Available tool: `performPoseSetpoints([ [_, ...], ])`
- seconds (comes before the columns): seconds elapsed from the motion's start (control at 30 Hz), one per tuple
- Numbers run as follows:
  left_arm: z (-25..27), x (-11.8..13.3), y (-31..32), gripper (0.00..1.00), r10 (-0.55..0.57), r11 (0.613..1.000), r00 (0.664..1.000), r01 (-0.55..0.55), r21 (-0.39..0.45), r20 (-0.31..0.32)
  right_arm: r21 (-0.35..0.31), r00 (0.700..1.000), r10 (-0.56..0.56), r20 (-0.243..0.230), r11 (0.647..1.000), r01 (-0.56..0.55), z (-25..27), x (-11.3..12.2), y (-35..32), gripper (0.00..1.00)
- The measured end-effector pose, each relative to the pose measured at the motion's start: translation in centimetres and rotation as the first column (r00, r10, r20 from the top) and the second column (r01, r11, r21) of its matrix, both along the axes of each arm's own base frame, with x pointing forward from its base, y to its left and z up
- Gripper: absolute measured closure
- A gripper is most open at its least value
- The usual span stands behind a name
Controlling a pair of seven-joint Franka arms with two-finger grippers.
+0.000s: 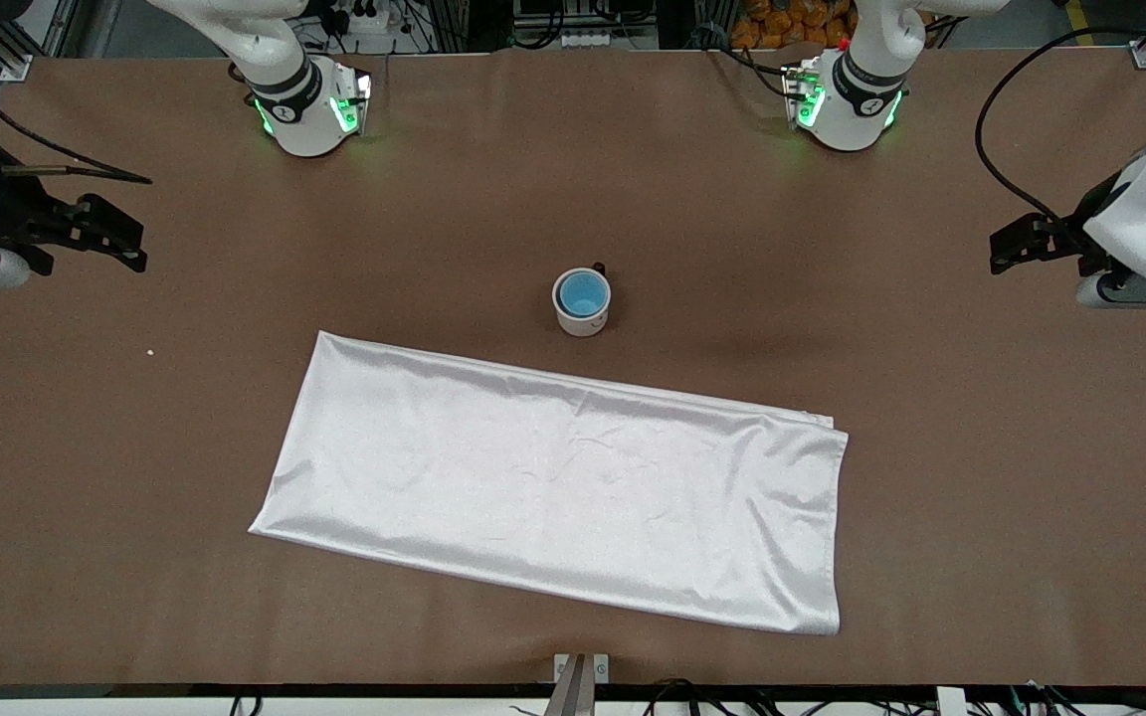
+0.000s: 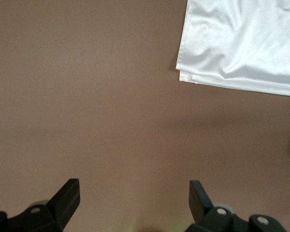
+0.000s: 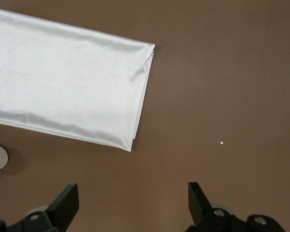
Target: Place blue cup into white mug on table
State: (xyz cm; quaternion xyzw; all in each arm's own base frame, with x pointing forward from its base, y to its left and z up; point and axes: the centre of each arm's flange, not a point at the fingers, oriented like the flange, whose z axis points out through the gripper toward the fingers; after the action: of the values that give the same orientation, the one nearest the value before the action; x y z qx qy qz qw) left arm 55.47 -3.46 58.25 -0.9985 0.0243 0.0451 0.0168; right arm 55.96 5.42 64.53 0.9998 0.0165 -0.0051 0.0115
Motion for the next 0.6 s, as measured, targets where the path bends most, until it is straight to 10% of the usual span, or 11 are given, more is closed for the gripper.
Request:
performPoseSetpoints([
  [0.6, 0.4, 0.1, -2.2, 0.00, -0.014, 1.000, 1.000, 0.014, -0.010, 0.022, -0.002, 0.999, -0.029, -0.017, 1.000, 0.029, -0.6, 0.3, -1.6, 0.00],
])
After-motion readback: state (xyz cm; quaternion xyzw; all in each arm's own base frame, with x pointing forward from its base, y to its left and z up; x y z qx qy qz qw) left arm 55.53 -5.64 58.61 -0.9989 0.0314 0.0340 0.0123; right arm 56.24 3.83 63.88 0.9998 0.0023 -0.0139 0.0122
